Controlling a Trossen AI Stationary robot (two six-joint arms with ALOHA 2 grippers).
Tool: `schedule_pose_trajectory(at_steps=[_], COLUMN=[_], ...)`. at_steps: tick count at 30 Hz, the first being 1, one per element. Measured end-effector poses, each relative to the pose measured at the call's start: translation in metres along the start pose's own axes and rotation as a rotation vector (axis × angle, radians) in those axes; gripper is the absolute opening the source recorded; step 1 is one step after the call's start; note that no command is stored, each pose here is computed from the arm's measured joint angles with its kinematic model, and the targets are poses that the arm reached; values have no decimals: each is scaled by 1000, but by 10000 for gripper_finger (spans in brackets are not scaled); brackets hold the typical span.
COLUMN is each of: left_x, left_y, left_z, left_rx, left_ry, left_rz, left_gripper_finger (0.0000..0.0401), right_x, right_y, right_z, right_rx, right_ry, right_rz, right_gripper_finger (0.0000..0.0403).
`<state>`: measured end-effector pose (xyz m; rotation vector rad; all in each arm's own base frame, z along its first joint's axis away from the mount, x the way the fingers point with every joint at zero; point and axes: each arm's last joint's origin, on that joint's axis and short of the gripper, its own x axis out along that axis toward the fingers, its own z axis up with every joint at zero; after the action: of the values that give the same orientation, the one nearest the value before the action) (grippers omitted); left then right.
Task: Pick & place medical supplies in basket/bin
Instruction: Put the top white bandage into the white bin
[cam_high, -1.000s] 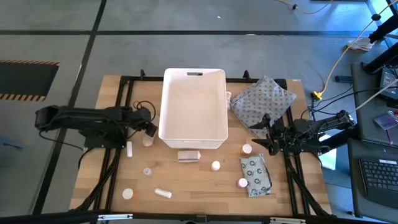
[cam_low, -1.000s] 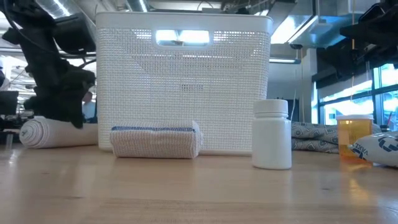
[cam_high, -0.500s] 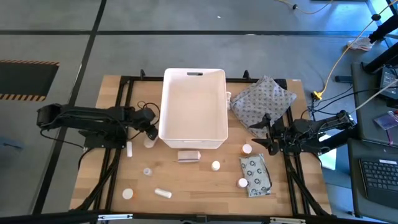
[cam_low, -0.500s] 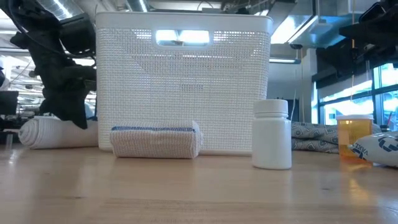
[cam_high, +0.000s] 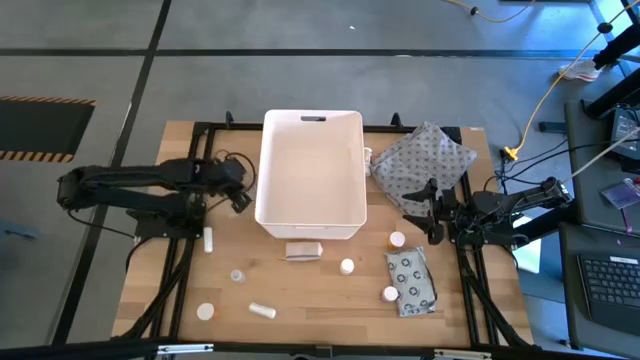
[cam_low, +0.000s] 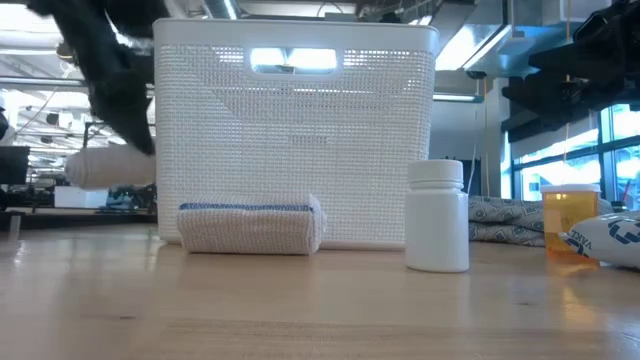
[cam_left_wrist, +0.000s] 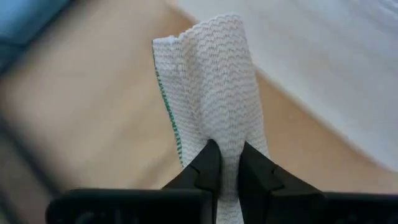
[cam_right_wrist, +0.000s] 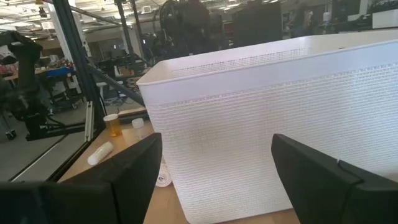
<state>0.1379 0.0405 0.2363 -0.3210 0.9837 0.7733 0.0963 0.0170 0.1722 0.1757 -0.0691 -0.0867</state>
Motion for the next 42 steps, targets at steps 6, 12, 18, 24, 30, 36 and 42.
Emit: schedule_pose_trajectory(at_steps=[6,12,18,24,30,36,42], left_x=[-41,-74,-94,-55,1,45,93], left_y=[15,9,-10,-31,-50,-74,-89], left_z=[31,75,114,139,177,198,199], left_rx=[-70,-68,153,279,457,615,657], left_ry=[-282,-618,-950,-897,-535,-134,65], left_rz=[364,365,98,161,56,-188,-191], left_gripper_finger=[30,34,33,28,28,29,29], right_x=[0,0,0,0,0,0,0], right_y=[0,0,0,0,0,0,0], right_z=[0,0,0,0,0,0,0], right_rx=[-1,-2,-4,-5,-4,-5,-27], right_ry=[0,-1,-1,-2,-4,-3,-1], right_rz=[0,-1,-1,-1,-1,-1,-1], right_gripper_finger=[304,304,304,304,304,304,304])
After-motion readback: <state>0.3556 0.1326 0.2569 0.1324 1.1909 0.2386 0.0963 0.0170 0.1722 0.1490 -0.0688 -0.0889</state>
